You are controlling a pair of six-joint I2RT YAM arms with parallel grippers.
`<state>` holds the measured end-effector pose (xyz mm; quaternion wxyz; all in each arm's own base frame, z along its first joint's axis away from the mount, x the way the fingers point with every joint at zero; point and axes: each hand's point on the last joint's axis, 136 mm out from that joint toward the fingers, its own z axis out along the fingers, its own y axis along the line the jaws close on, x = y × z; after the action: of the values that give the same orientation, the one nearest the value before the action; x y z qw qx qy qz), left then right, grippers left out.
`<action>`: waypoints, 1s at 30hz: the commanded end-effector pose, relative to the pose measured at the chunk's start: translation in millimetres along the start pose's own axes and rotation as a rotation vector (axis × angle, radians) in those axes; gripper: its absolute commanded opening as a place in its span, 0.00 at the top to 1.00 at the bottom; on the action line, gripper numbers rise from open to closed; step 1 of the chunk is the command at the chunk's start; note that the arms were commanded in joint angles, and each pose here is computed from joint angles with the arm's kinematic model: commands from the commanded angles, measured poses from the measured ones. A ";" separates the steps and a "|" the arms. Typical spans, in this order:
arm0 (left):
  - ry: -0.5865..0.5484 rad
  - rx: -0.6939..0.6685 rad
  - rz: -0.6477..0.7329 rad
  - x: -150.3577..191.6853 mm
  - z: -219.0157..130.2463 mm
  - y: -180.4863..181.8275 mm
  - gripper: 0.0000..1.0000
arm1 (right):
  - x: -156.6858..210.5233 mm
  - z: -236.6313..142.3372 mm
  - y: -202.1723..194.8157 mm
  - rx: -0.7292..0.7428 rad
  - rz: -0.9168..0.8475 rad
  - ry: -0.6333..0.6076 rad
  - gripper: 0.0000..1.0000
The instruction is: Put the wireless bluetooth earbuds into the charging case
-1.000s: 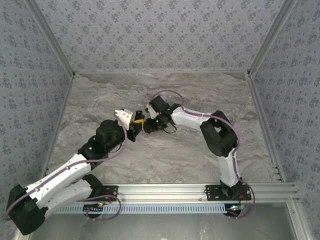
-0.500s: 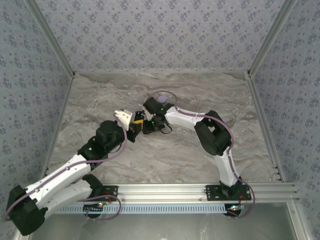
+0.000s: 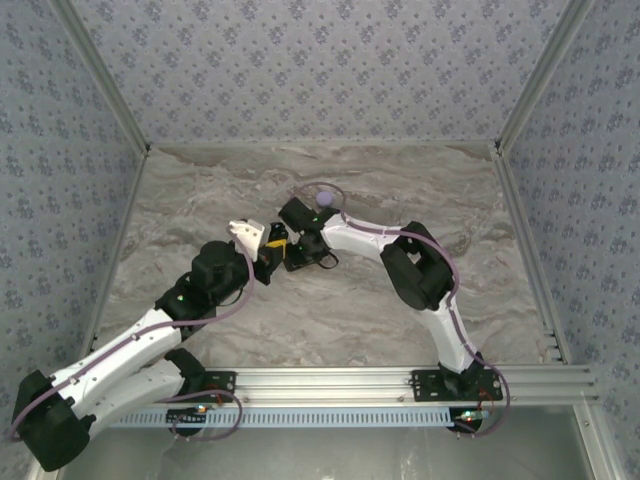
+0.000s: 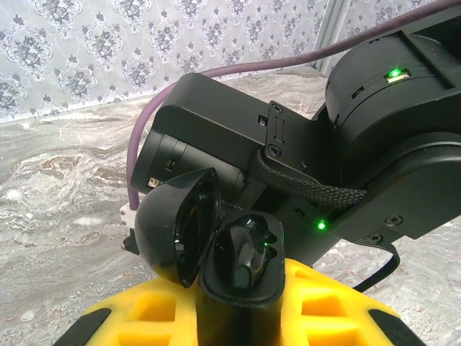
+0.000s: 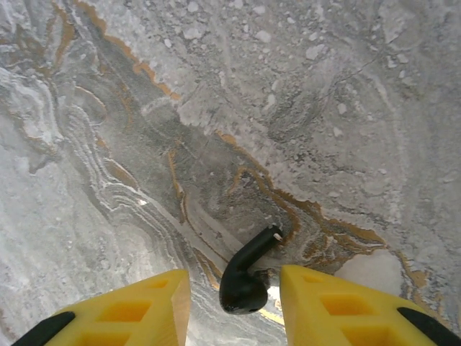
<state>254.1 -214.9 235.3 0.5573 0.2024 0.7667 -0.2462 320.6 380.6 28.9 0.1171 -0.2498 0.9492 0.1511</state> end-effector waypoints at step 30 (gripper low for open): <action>-0.042 0.005 0.007 -11.9 -2.5 -2.9 0.79 | 29.5 -27.4 -83.6 0.290 0.088 0.035 0.77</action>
<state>254.7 -212.0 238.8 0.5636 0.1969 0.7646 -0.2428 335.5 318.7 23.3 0.1340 -0.2171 0.9659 0.0436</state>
